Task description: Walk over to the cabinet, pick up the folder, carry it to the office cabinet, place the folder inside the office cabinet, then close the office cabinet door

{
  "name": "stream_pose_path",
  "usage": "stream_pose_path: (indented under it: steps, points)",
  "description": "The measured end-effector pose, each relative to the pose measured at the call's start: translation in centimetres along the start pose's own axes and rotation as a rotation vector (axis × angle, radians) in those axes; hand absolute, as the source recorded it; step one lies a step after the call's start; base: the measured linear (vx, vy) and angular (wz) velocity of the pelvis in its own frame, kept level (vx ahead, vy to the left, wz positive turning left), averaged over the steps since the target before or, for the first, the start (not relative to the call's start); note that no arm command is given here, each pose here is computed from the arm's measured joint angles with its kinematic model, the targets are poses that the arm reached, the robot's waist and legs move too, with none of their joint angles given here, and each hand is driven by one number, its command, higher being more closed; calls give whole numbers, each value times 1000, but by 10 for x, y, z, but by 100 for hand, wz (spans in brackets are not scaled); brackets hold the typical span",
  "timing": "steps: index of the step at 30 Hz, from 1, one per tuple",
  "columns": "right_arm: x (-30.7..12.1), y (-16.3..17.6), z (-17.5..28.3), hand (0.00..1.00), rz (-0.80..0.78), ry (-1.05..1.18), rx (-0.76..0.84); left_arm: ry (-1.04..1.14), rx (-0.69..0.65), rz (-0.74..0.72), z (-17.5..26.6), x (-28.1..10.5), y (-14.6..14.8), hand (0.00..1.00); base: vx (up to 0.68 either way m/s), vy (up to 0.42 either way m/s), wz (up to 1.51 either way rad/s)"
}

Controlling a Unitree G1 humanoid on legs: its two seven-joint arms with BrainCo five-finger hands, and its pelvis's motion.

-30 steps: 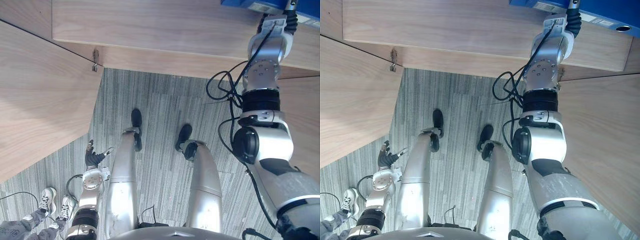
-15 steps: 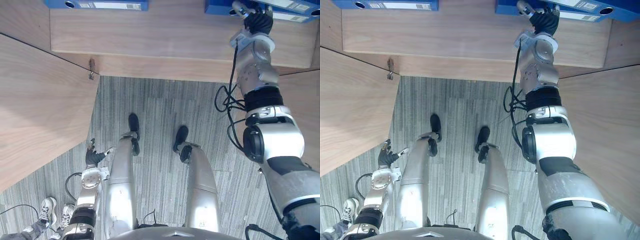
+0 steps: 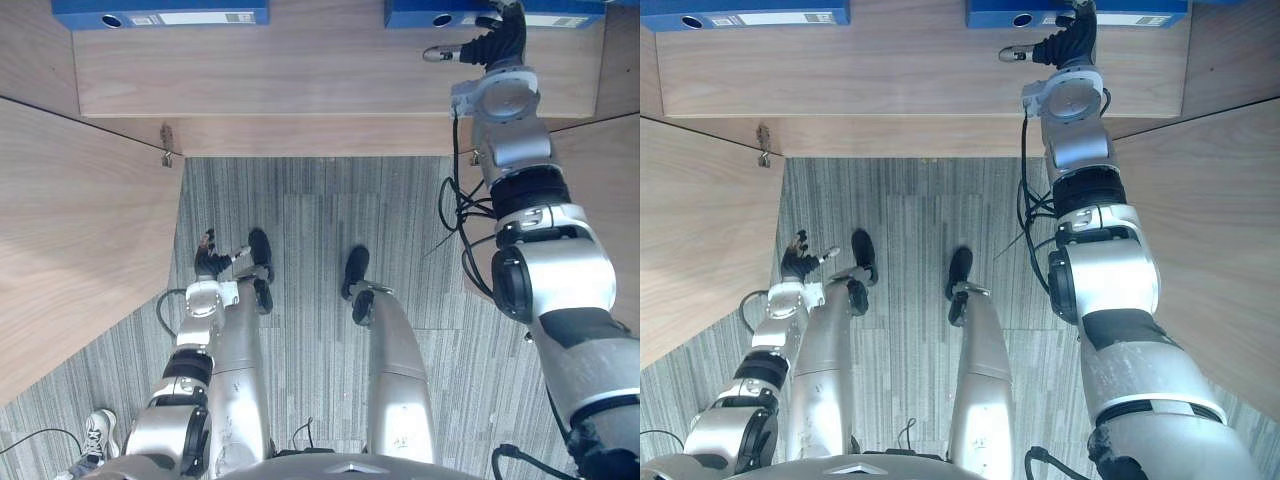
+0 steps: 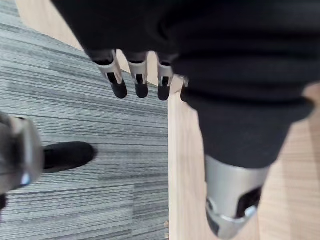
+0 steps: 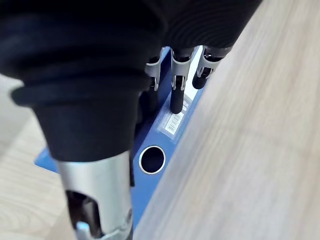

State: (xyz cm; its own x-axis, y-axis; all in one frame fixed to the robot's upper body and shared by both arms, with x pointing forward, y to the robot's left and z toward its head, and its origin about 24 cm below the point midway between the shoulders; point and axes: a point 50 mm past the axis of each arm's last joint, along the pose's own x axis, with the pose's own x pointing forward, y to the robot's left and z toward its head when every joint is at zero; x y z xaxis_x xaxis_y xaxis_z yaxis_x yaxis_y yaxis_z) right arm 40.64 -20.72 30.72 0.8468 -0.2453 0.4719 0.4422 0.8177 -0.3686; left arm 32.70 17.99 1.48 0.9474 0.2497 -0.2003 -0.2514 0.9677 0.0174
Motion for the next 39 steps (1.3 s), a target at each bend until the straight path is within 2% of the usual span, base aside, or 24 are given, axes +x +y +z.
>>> stream_pose_path:
  steps: [5,15,16,23,32,39]
  points:
    - [-17,1,-10,0,10,-70,-69,-6,-8,0,2,0,0,0,0,0,0]
    - [-86,-10,-22,0,48,-308,-111,42,36,55,-36,-31,28,0,2,-2,0]
    - [-92,-11,-25,100,39,-309,-89,46,43,53,-38,-33,27,0,22,-14,4]
    - [-103,-10,-31,100,-58,-306,-6,8,60,57,-37,-38,28,0,20,-29,5]
    - [-102,9,-14,100,-32,-422,-141,6,86,57,-39,-38,26,0,6,-38,5]
    - [-69,22,17,100,-13,-482,-185,-56,93,79,-29,-36,29,0,-4,-16,4]
